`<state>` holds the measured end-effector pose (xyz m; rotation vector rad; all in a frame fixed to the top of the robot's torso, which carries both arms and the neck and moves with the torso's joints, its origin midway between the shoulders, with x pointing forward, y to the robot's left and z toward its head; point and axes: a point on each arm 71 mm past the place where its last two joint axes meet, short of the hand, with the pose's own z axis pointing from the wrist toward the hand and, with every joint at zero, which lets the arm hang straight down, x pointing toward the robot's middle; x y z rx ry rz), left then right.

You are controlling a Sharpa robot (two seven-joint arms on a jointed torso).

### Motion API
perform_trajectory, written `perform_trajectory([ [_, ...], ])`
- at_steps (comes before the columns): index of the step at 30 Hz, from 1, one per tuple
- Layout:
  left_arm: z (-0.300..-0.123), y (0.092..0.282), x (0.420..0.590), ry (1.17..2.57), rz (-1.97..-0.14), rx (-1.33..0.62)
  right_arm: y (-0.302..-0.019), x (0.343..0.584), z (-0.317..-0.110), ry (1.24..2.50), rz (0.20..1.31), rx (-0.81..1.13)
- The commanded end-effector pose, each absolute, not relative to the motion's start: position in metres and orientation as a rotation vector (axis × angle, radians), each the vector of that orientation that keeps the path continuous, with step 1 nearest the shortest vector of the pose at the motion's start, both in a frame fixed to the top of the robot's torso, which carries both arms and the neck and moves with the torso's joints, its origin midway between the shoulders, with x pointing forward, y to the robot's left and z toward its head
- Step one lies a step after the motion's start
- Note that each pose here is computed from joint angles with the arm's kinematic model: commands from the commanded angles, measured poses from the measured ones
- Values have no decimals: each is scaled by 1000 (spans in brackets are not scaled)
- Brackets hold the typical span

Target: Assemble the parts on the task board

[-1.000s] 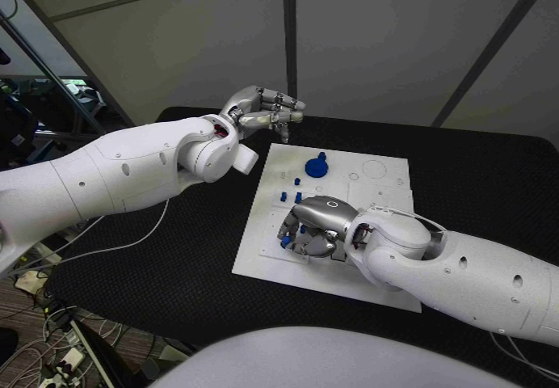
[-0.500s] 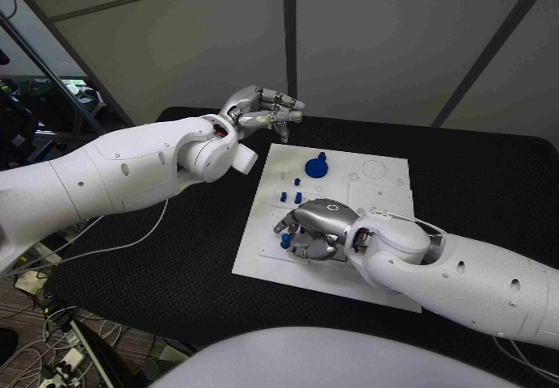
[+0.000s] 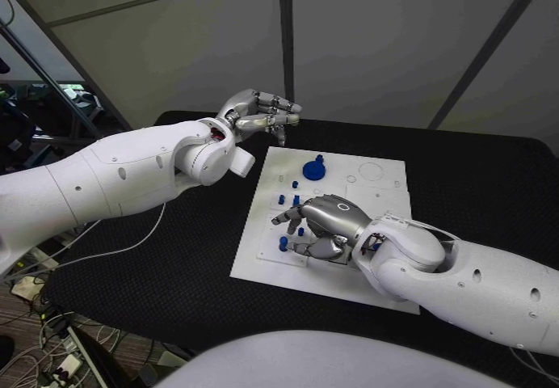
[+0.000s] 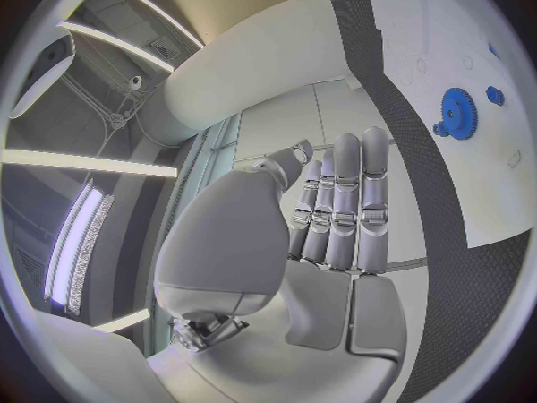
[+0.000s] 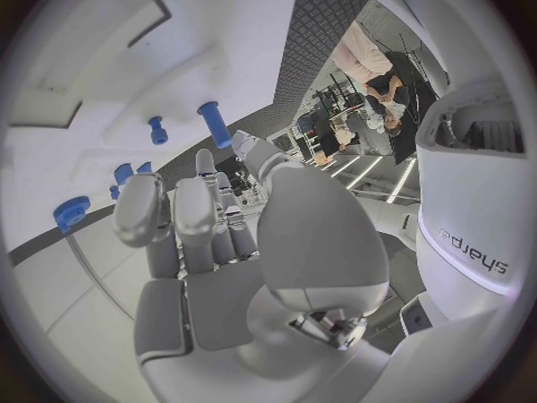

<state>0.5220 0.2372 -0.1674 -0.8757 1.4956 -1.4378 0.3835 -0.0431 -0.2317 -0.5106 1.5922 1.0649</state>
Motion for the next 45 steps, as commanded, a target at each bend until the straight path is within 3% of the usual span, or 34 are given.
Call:
perform_trajectory([
  [1, -167, 237, 522, 1496, -1446, -873, -58, 385, -218, 1539, 1150, -367],
  [10, -168, 242, 522, 1498, -1432, -878, -145, 401, -199, 1747, 1086, 101],
  [20, -170, 249, 521, 1489, -1414, -881, -210, 393, -196, 1812, 795, 111],
  [32, -169, 253, 518, 1489, -1409, -881, -229, 378, -225, 1910, 517, 146],
  [45, -169, 253, 517, 1490, -1413, -879, -217, 369, -244, 1933, 460, 107],
])
